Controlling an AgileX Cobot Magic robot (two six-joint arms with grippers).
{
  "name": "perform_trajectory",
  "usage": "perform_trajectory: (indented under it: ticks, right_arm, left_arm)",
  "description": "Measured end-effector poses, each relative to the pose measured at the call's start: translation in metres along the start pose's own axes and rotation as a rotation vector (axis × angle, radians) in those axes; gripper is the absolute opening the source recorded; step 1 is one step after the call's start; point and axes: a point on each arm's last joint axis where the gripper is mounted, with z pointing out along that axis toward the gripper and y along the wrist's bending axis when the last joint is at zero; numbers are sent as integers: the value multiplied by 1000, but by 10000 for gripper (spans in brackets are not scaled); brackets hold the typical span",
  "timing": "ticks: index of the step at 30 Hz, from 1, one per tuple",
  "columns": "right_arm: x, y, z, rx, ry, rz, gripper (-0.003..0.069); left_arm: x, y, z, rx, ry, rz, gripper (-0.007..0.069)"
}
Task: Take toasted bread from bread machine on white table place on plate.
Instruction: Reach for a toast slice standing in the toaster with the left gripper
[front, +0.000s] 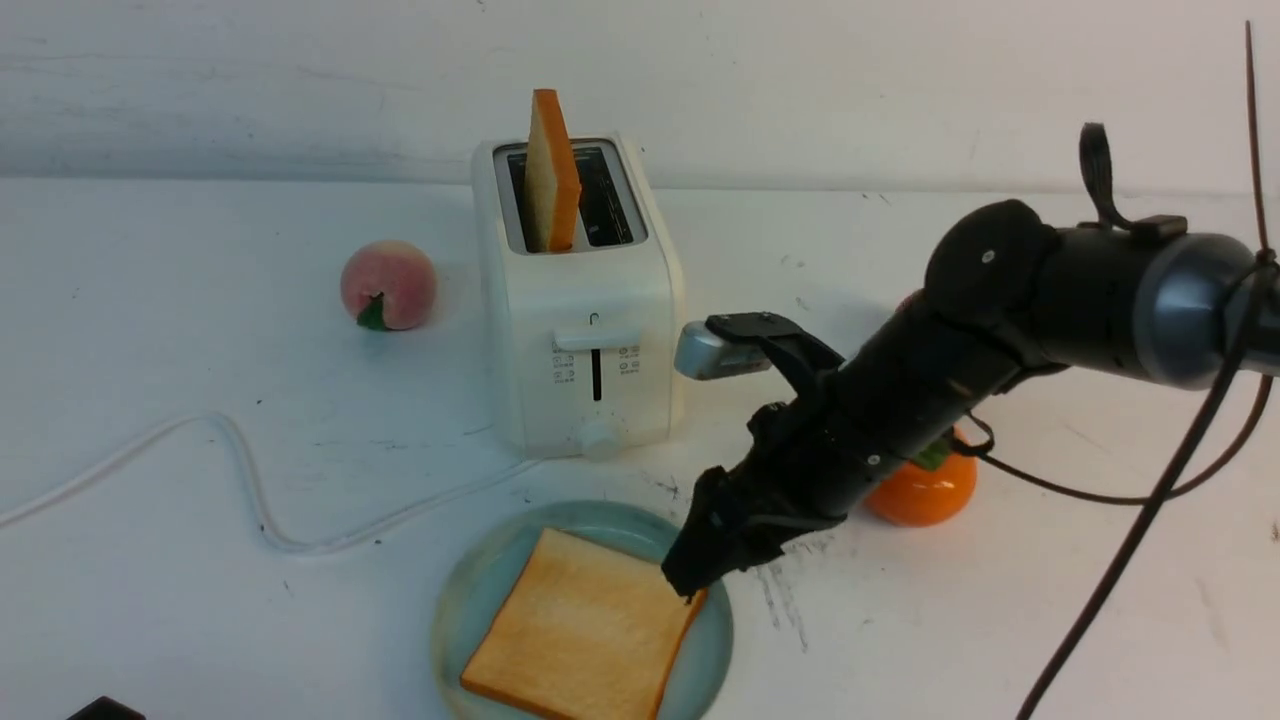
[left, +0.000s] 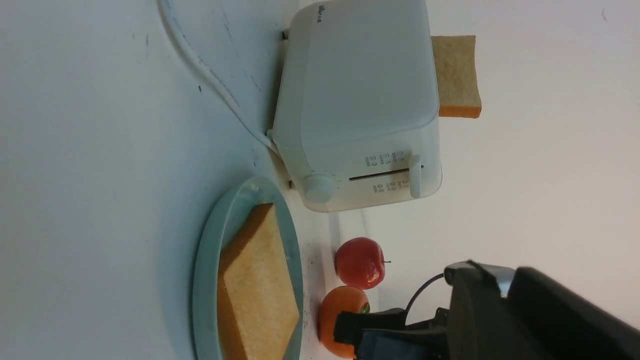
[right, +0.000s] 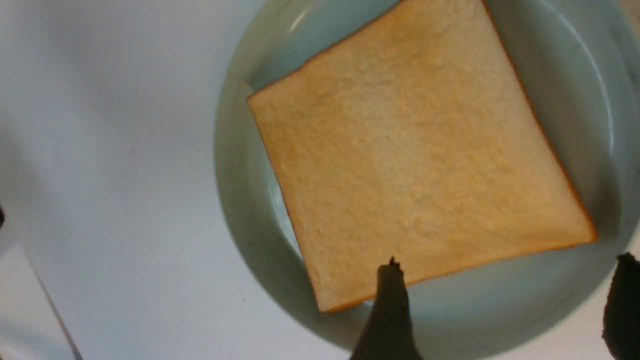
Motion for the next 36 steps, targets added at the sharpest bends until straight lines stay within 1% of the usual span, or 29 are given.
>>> perform_trajectory:
  ticks: [3, 6, 8, 9, 10, 11, 12, 13, 14, 15, 17, 19, 20, 21, 22, 23, 24, 25, 27, 28, 29, 31, 33, 35, 36]
  right_arm:
    - [-7, 3, -13, -8, 24, -6, 444]
    - [-20, 4, -36, 4, 34, -1, 309]
    - [-28, 3, -55, 38, 39, 8, 206]
    - [-31, 3, -58, 47, 31, 9, 185]
    - [-35, 2, -72, 89, 11, 31, 116]
    - [-37, 0, -87, 137, -13, 53, 62]
    - [-38, 0, -89, 144, -16, 57, 53]
    - [-36, -1, -105, 199, -31, 86, 4]
    - [-34, 0, -111, 220, -34, 96, -3]
    - [-29, 2, -128, 276, -44, 120, -17]
    - [-19, 8, -148, 343, -56, 143, -19]
    - [-7, 17, -168, 399, -79, 158, -19]
    - [3, 28, -183, 436, -103, 163, -19]
    - [5, 29, -185, 439, -106, 163, -19]
    - [21, 41, -198, 467, -122, 169, -19]
    - [22, 42, -200, 471, -125, 169, -19]
    - [37, 54, -213, 500, -146, 165, -19]
    - [48, 60, -219, 518, -148, 166, -19]
    - [67, 73, -232, 565, -168, 158, -19]
    - [76, 78, -237, 590, -174, 156, -19]
    - [84, 82, -241, 610, -181, 156, -18]
    - [98, 89, -245, 640, -188, 151, -18]
    - [109, 97, -249, 654, -200, 145, -18]
    - [113, 101, -251, 656, -207, 141, -18]
    - [113, 102, -251, 657, -210, 140, -18]
  left_arm:
    - [0, 0, 0, 3, 2, -13, 90]
    - [1, -2, 0, 16, 10, -74, 90]
    - [1, -2, 0, 26, 12, -111, 90]
    - [1, -3, 0, 27, 12, -116, 90]
    - [1, -3, 0, 30, 12, -125, 90]
    - [1, -3, 0, 32, 10, -130, 92]
    - [1, -3, 0, 33, 9, -131, 92]
    - [0, -3, 0, 35, 7, -134, 91]
    - [0, -3, 0, 36, 6, -135, 91]
    - [0, -3, 0, 36, 6, -136, 91]
    - [1, -4, 0, 41, 10, -159, 91]
    - [1, -6, 0, 51, 21, -199, 91]
    - [1, -13, -2, 75, 25, -197, 91]
    - [1, -15, -2, 80, 25, -193, 91]
    - [-1, -31, -6, 136, 14, -130, 88]
    - [-1, -34, -7, 144, 11, -129, 87]
    - [-5, -54, -14, 213, -21, -38, 74]
    - [-7, -67, -18, 257, -53, 36, 55]
    - [-11, -91, -28, 327, -102, 145, 18]
    - [-12, -102, -31, 345, -123, 200, 1]
    - [-14, -112, -32, 351, -137, 250, -14]
    - [-17, -127, -26, 328, -143, 328, -14]
    - [-19, -142, -14, 284, -115, 378, -14]
    - [-19, -151, 4, 217, -47, 414, -14]
    - [-19, -155, 5, 216, -38, 421, -14]
